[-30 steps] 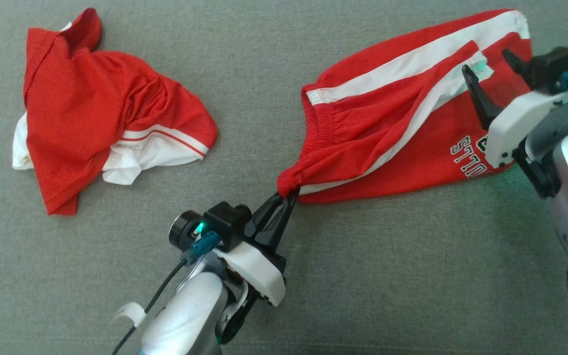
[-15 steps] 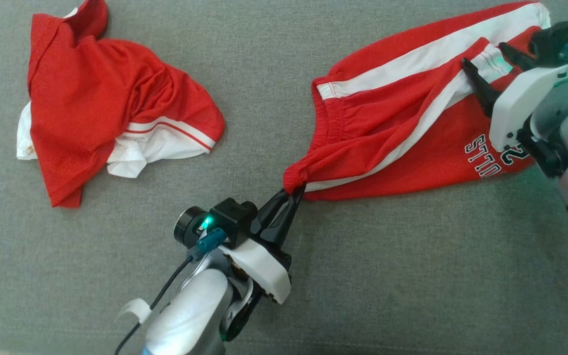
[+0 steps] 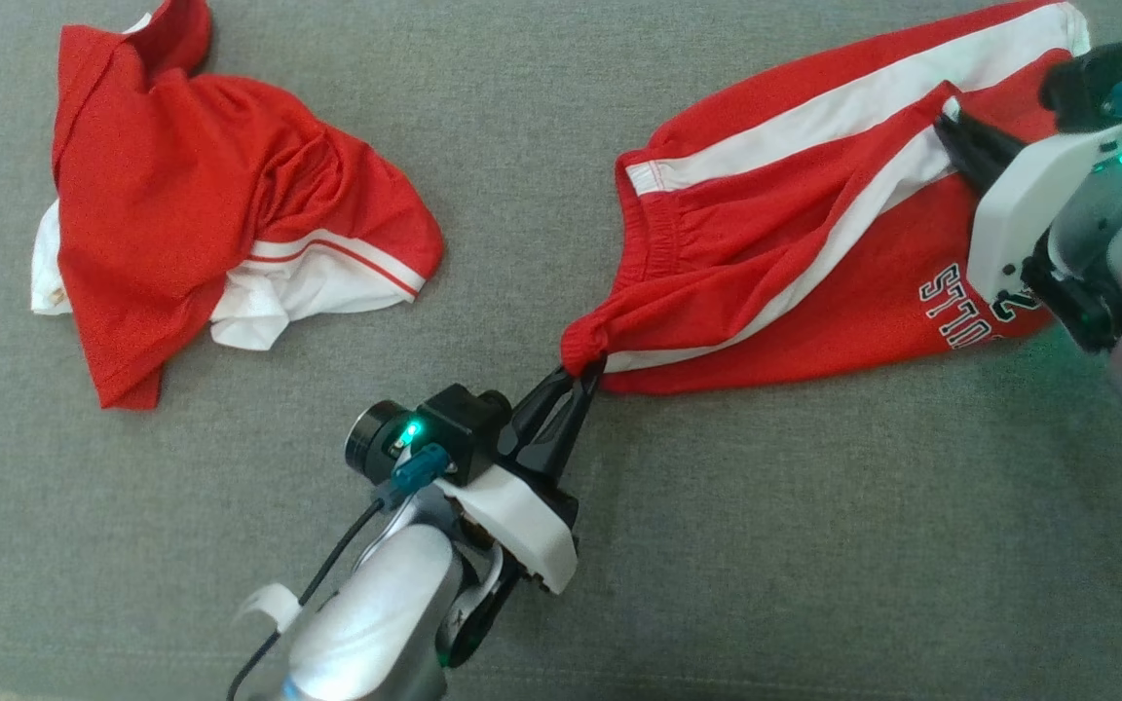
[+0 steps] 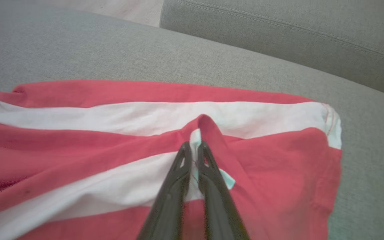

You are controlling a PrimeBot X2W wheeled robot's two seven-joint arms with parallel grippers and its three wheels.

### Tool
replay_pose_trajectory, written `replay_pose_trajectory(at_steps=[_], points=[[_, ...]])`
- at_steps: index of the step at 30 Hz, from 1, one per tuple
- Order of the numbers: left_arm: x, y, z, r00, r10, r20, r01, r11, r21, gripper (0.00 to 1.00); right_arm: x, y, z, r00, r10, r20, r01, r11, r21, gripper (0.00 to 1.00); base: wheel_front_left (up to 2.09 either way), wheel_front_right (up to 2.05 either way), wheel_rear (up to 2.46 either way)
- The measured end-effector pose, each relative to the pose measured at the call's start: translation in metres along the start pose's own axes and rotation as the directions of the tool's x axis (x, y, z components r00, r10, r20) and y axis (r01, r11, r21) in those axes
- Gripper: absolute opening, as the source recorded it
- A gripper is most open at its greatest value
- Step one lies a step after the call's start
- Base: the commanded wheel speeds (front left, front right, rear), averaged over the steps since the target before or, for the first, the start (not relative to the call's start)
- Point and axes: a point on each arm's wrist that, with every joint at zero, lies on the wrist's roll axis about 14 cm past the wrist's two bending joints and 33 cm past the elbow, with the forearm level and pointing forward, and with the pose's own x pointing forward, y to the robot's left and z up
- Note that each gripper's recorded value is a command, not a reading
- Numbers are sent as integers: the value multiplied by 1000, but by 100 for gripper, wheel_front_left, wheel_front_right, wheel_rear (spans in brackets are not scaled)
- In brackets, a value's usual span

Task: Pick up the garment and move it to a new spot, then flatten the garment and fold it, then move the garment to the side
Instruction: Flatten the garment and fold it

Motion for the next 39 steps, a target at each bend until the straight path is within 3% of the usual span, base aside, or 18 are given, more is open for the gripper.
replay_pose_trajectory(at_steps=[6,14,20,25,30,39], points=[[0,0,1,1000,1,2,-1,1000,3,0,-1,0,-2,1000,3,0,-3,1000,-20,0,0,0,0],[0,2,16,999,15,42,-15,1000,16,0,-22,-11,33,990,-24,142,22,1000,11,0,0,0,0],[0,7,45,993,18,119,-22,999,27,0,-61,-13,76,950,-27,311,10,998,57,0,0,0,0],[3,12,92,975,-17,224,-7,994,109,0,-109,-20,112,881,-57,470,7,994,107,0,0,0,0],[7,15,179,921,-73,381,-9,978,209,0,-162,-23,152,784,-77,616,13,994,109,0,0,0,0],[-19,-26,294,802,-214,558,11,939,344,0,-269,-30,208,553,-133,822,111,990,85,0,0,0,0]])
